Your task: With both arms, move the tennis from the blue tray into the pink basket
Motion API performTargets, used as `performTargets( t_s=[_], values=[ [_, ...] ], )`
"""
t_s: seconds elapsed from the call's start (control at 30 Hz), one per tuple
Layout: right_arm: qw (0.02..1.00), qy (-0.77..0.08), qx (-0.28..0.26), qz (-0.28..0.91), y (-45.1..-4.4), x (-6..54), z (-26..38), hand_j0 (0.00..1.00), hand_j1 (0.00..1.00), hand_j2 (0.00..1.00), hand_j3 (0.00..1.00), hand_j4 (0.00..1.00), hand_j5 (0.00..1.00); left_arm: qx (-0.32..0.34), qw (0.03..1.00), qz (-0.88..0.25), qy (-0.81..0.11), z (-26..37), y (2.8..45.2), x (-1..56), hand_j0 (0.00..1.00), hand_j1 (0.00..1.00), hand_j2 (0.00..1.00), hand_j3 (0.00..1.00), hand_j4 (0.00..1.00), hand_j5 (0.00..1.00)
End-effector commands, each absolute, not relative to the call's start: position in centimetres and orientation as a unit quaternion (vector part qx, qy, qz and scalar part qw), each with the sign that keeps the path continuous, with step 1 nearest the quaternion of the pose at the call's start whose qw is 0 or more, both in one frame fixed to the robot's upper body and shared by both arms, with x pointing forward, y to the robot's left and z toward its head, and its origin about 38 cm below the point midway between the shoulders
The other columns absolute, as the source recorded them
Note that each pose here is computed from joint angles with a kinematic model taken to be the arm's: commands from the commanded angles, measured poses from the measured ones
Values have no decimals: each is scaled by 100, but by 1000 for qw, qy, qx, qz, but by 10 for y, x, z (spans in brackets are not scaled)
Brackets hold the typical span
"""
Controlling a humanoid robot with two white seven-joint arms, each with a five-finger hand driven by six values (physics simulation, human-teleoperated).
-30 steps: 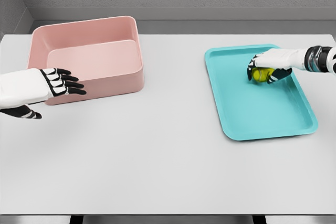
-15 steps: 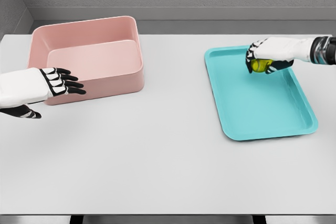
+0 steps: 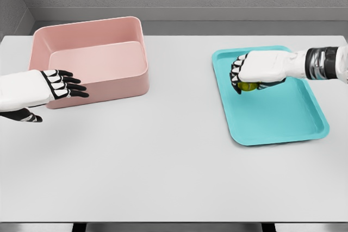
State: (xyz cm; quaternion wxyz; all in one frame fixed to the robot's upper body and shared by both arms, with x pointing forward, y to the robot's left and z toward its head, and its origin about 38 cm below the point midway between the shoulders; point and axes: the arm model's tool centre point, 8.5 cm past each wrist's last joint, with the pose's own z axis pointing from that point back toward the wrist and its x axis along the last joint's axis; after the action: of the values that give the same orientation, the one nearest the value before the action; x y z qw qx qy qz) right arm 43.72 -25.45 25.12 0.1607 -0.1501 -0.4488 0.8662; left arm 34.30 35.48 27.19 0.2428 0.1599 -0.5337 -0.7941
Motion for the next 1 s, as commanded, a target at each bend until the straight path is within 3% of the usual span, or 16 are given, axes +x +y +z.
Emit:
performTargets(
  t_s=[0.0, 0.3, 0.67, 0.97],
  values=[
    [123, -453, -148, 871, -237, 423, 258, 42, 42, 42, 42, 42, 42, 161, 244, -793, -535, 274, 355, 343, 100, 100, 100, 100, 100, 100],
    [61, -465, -123, 874, -196, 402, 261, 42, 42, 42, 42, 42, 42, 160, 243, -793, -535, 273, 355, 343, 100, 100, 100, 100, 100, 100],
    [-18, -475, -69, 877, -114, 382, 240, 41, 41, 41, 41, 41, 41, 161, 242, -792, -536, 274, 354, 343, 100, 100, 100, 100, 100, 100],
    [-31, -476, -46, 877, -71, 385, 220, 41, 41, 41, 41, 41, 41, 161, 243, -792, -536, 274, 355, 343, 100, 100, 100, 100, 100, 100]
  ],
)
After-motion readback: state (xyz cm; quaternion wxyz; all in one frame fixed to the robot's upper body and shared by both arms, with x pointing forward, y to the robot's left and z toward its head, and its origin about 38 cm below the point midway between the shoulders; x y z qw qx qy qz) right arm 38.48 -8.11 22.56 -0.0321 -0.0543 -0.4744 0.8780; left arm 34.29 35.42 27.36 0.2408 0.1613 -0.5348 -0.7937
